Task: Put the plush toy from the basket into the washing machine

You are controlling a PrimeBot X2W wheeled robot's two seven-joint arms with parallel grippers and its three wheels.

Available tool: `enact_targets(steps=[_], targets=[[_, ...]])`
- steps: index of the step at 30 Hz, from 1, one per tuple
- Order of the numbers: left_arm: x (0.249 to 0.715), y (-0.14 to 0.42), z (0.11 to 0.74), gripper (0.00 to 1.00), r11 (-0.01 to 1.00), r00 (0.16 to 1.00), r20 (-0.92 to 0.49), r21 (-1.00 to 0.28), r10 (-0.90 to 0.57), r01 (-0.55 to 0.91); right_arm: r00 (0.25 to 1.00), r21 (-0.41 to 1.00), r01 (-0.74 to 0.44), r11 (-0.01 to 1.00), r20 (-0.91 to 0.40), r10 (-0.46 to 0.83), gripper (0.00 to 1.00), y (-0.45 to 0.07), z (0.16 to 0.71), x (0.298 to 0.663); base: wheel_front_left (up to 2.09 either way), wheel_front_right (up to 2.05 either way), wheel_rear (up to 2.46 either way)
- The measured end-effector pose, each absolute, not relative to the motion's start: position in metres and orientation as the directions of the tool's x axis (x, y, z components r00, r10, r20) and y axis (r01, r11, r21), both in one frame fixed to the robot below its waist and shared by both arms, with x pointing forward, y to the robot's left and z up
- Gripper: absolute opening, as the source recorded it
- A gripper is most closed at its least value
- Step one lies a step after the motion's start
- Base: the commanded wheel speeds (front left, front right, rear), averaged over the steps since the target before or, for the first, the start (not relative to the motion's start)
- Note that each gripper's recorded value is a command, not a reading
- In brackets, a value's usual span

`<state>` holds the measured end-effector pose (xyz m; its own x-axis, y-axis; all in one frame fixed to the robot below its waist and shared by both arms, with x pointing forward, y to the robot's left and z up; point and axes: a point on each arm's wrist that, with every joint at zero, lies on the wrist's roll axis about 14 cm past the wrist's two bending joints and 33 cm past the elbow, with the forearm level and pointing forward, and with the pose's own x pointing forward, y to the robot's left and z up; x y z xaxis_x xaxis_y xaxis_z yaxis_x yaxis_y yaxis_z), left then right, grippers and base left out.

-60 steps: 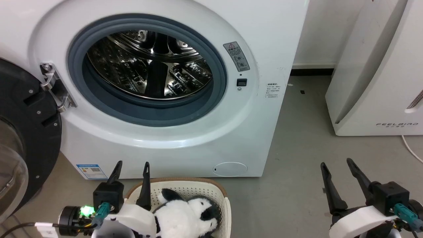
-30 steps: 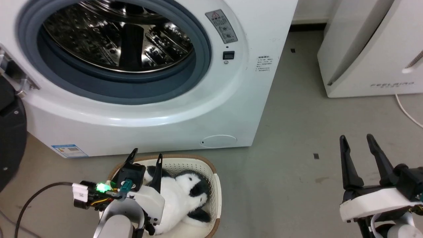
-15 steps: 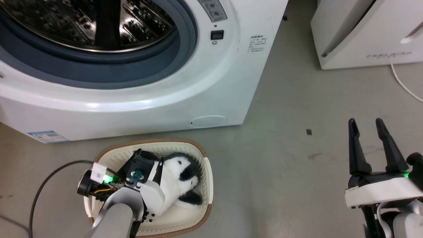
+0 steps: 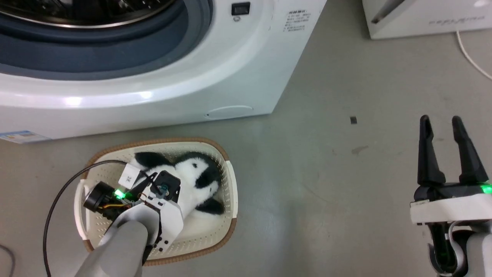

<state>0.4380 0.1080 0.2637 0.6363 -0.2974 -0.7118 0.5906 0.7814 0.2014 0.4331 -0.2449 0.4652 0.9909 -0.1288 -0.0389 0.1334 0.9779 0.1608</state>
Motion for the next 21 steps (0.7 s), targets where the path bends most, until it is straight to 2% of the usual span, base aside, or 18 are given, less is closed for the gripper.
enact_targets(steps=[9,21], targets=[[0.429,0.116,0.214,1.0,0.675,0.476,-0.841,0.198,-0.255,0.711,0.986,0.161,0.166,0.973,-0.062,-0.158,1.0,-0.255,0.446,0.445,0.0,0.0,0.0],[0.421,0.13,0.152,1.0,0.568,0.296,-0.939,0.149,-0.176,0.81,0.976,0.166,0.209,0.964,-0.1,-0.195,1.0,-0.268,0.415,0.458,0.0,0.0,0.0]])
